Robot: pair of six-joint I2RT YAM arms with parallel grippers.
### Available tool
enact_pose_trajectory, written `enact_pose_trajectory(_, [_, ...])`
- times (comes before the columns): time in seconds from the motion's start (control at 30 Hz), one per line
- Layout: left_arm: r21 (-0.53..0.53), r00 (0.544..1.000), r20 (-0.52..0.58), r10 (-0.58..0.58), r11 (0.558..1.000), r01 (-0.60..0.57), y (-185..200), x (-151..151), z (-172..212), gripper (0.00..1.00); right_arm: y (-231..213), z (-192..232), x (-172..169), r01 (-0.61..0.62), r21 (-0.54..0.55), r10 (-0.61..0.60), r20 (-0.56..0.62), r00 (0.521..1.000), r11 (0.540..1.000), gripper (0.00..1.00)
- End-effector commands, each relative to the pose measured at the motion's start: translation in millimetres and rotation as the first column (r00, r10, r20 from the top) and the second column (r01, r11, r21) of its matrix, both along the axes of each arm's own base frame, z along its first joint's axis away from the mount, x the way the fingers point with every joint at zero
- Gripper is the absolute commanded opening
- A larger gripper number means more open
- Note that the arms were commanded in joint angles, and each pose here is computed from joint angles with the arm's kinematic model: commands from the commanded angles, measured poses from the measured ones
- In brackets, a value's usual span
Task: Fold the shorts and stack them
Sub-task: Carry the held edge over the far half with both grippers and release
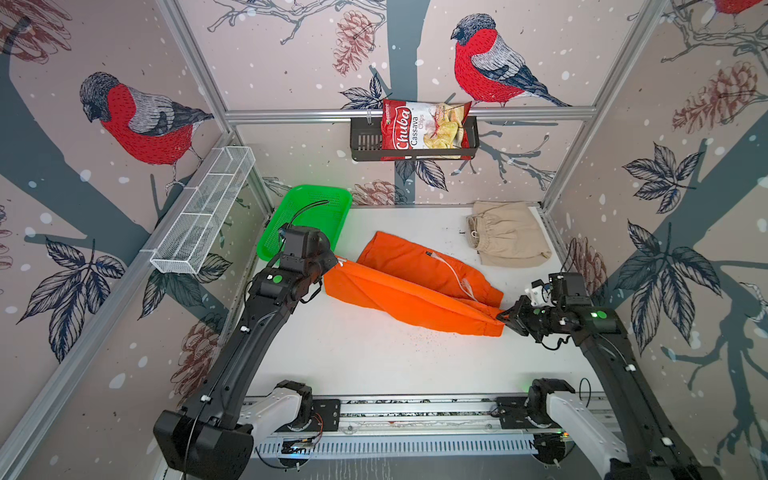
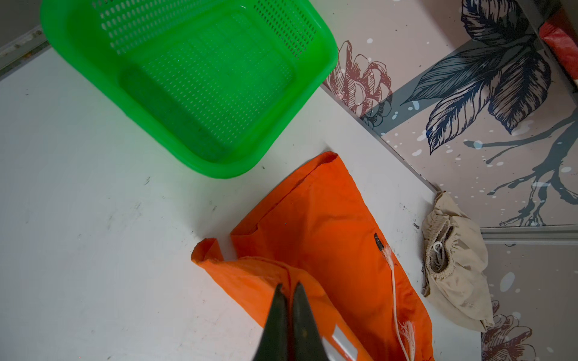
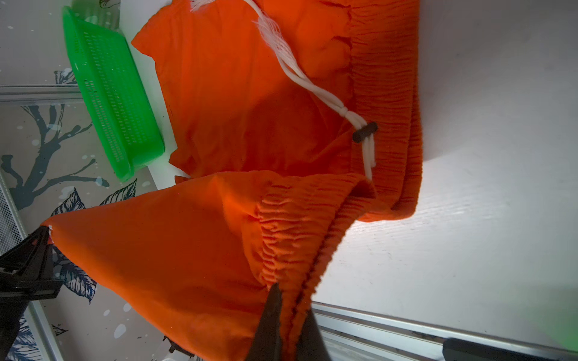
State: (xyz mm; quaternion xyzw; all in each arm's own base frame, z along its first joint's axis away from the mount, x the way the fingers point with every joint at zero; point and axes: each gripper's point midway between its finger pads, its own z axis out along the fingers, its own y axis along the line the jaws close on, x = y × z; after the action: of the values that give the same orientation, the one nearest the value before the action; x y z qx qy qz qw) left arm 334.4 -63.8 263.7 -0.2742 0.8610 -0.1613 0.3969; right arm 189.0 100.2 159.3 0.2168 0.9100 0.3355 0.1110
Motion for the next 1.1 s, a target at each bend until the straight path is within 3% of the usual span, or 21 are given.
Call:
enact_pose_trajectory(0.0, [0.052,0.984,0.172,0.049,0.997,-0.058,8.6,37.3,36.7,0.00,-13.9,-7.8,1.6,-0.024,-0.090,0.022,-0.018,1.000,0.996,0.03])
enact_pose_trajectory(0.2, [0.055,0.980,0.201,-0.009,0.998,-0.002,-13.6,68.8,47.0,0.00,-24.5,-6.0,9.4,-0.024,-0.116,0.020,-0.035,0.999,0.993,0.02])
enact_pose_trajectory(0.6, [0.105,0.964,0.257,-0.074,0.993,0.048,-41.4,90.3,64.9,0.00,-35.0,3.5,13.1,-0.011,-0.139,0.006,-0.034,0.999,0.990,0.02])
enact_pose_trajectory(1.07, [0.126,0.973,0.213,-0.090,0.990,0.064,-56.1,128.8,31.7,0.00,-42.4,-13.0,28.4,-0.015,-0.147,0.007,-0.059,0.998,0.989,0.03])
